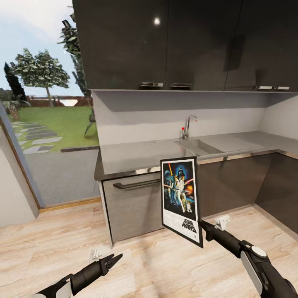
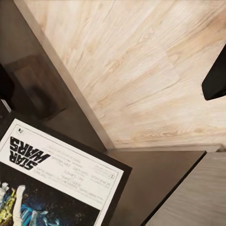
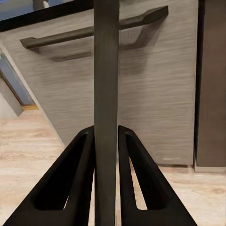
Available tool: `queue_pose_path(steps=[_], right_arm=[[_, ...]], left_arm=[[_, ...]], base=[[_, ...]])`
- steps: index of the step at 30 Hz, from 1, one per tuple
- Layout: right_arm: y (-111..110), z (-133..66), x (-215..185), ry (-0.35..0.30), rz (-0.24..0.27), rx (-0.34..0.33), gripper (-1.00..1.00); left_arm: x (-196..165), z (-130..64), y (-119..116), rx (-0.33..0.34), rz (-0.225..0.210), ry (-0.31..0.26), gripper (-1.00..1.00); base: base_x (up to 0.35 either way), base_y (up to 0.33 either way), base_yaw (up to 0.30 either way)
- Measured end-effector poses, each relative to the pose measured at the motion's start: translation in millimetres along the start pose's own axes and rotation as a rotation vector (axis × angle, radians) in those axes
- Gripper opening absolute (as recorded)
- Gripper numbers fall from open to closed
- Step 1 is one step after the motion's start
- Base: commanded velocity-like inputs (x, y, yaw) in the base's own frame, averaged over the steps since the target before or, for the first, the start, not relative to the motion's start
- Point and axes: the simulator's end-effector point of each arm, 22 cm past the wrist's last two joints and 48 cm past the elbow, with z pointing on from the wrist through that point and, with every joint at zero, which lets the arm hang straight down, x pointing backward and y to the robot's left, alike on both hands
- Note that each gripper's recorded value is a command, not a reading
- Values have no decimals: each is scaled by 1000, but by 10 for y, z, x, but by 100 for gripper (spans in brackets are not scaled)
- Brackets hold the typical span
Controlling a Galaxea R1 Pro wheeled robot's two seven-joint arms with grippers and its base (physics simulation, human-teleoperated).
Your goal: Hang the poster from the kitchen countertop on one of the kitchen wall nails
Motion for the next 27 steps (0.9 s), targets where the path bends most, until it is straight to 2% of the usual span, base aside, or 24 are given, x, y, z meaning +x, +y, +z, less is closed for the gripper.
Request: queue_pose_path(steps=[6,10,14,17,27], right_arm=[[4,-3,-5,0,-1,-3,-100],[85,-25,-36,-9,11,-50,-100],[115,-148,-169,-48,139,-118,-100],[228,-201,-224,-62,175,-186,-100],[410,-277,-280,-75,179,-284,-100]], left_arm=[[-2,-1,1,0,-1,-1,100],[-6,-7,7,-2,-1,-1,100],[-10,-12,14,-3,0,-1,100],[-11,-15,16,-3,0,-1,100],[-36,-58,64,-15,4,-2,100]], base=[[0,0,269],[0,0,197],[0,0,44],[0,0,9],[0,1,2]])
